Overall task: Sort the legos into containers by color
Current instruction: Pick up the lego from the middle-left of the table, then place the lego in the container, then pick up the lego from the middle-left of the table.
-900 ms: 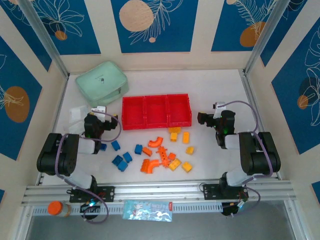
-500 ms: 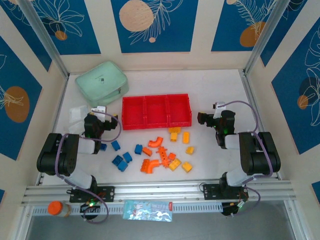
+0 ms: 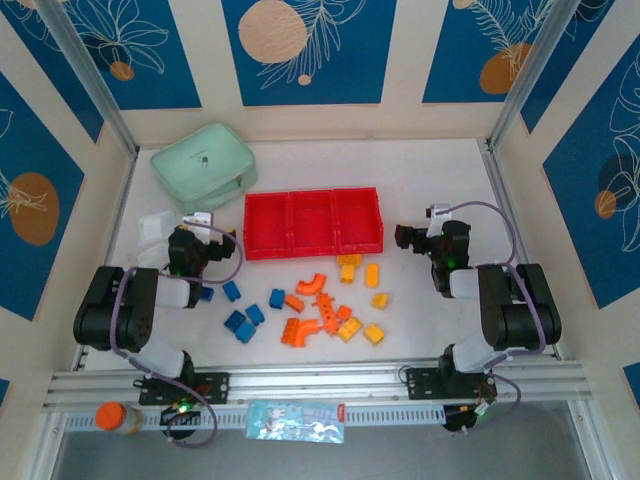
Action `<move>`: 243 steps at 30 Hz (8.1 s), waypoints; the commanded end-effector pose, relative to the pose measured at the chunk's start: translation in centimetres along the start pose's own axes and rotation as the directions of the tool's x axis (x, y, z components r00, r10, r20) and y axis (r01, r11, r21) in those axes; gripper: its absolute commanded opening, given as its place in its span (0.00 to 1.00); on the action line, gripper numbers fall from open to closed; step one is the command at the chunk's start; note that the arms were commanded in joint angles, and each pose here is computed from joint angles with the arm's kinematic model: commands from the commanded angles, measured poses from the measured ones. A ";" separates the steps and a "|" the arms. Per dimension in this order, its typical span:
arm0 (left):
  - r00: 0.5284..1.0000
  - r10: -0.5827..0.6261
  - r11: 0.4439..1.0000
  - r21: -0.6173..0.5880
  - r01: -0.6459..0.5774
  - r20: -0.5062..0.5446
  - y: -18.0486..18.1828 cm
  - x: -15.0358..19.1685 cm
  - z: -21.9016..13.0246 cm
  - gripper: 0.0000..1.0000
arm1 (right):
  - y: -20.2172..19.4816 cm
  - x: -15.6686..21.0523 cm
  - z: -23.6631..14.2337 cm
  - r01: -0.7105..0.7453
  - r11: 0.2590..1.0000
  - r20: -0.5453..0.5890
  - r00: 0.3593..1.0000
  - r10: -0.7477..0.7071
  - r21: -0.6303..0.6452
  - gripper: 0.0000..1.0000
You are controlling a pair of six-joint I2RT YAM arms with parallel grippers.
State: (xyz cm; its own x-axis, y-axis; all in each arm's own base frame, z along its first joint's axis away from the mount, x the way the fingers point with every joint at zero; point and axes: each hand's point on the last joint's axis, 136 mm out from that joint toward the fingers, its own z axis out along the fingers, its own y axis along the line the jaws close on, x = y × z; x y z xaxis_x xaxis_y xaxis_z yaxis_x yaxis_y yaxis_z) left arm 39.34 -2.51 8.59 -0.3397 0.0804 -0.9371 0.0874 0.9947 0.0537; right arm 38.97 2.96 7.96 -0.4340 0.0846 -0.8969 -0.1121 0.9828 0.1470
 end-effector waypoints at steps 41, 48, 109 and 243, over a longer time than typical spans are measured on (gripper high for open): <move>0.878 -0.471 0.882 -0.067 0.467 -0.085 0.9 -6.0 -8.4 0.99 | 2.4 -5.0 -8.9 -0.603 0.796 -0.224 0.784 0.579 -0.057 0.99; 0.804 -0.521 0.834 0.030 0.551 -0.285 -3.0 -5.0 -10.4 0.99 | 8.1 -3.5 -10.1 -0.496 0.860 -0.389 0.821 0.418 -0.121 0.99; 0.563 0.206 0.974 0.222 -0.040 -0.801 -19.1 8.7 -12.6 0.43 | 23.7 5.4 -14.5 -0.322 0.874 -0.660 0.751 0.003 -0.363 0.99; 0.762 -0.194 0.973 -0.025 0.228 -0.617 -11.3 -3.9 -9.2 0.27 | 28.1 0.9 -10.9 -0.271 0.819 -0.555 0.829 -0.068 -0.505 0.99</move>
State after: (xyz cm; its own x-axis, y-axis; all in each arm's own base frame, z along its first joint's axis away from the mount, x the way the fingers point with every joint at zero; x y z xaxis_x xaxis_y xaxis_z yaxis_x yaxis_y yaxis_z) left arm 30.08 -12.98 14.32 -0.8429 -0.1687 -0.5110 -0.0750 0.9772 -0.1988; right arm 25.12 29.28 14.42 -0.8503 -0.1177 -0.5130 -0.4359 0.7037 0.5610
